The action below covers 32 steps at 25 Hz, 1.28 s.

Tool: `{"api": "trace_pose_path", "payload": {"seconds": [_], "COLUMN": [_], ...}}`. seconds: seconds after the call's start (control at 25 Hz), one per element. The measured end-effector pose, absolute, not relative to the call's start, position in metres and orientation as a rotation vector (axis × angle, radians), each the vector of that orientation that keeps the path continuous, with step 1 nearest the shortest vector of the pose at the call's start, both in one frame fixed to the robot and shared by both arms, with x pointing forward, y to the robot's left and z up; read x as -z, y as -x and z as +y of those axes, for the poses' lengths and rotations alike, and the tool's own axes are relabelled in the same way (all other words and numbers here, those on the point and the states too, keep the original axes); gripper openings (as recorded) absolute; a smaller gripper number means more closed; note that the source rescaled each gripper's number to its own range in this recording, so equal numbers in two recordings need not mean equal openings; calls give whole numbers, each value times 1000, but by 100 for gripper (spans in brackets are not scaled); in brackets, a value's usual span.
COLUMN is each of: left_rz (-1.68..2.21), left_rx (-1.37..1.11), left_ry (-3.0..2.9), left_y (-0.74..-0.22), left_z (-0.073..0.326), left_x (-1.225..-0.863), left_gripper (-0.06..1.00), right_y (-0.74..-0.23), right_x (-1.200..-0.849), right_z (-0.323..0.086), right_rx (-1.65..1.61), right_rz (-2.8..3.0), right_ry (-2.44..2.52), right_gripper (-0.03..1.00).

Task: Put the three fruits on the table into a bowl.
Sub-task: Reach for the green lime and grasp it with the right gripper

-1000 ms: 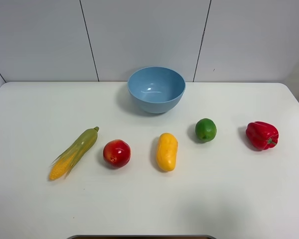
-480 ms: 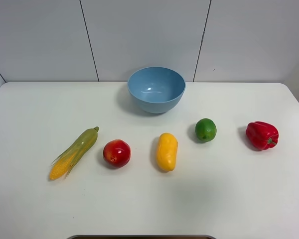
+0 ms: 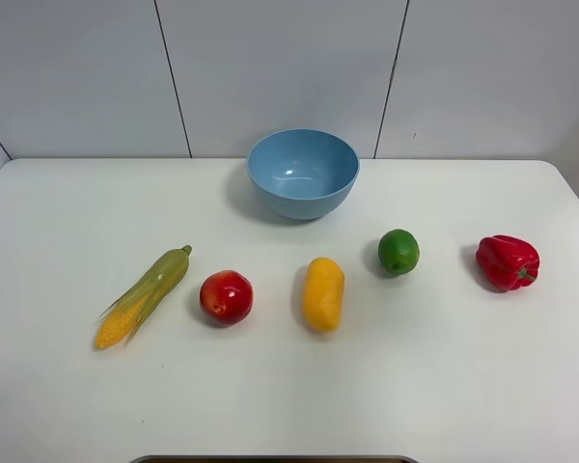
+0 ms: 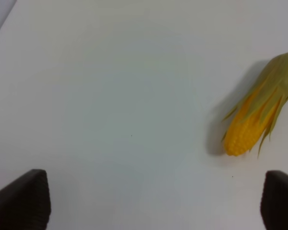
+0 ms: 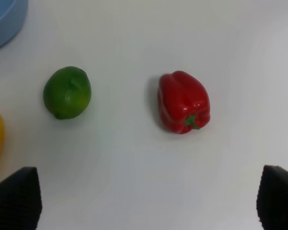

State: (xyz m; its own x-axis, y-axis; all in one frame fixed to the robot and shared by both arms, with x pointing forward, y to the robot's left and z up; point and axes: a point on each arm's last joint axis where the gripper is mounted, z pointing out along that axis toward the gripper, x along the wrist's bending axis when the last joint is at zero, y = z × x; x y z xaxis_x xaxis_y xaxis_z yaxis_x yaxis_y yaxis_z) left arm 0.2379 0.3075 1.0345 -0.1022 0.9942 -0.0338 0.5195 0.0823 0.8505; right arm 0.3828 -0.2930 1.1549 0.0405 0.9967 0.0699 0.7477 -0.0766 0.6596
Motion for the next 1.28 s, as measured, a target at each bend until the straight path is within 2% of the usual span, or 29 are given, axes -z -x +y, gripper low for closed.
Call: {"api": "trace_pose_path", "payload": {"seconds": [0.44, 0.64, 0.96, 1.28], "left_rz": [1702, 1702, 1702, 1703], "left_rx": [-918, -918, -918, -918], "left_ry": [-1509, -1509, -1509, -1508], "left_y": [-238, -238, -238, -238], "left_z": [307, 307, 307, 307], "left_x": [-1035, -1035, -1035, -1035], "left_gripper": [70, 70, 70, 70], "right_y": [-473, -504, -545, -564], "right_x": [-1135, -1107, -1053, -1008], "right_z": [-280, -273, -239, -224], "right_rx": [-787, -734, -664, -546], "right_rz": [1820, 1854, 1962, 1998], "right_ry": [-2024, -2089, -2133, -2239], "right_gripper": [90, 90, 90, 90]}}
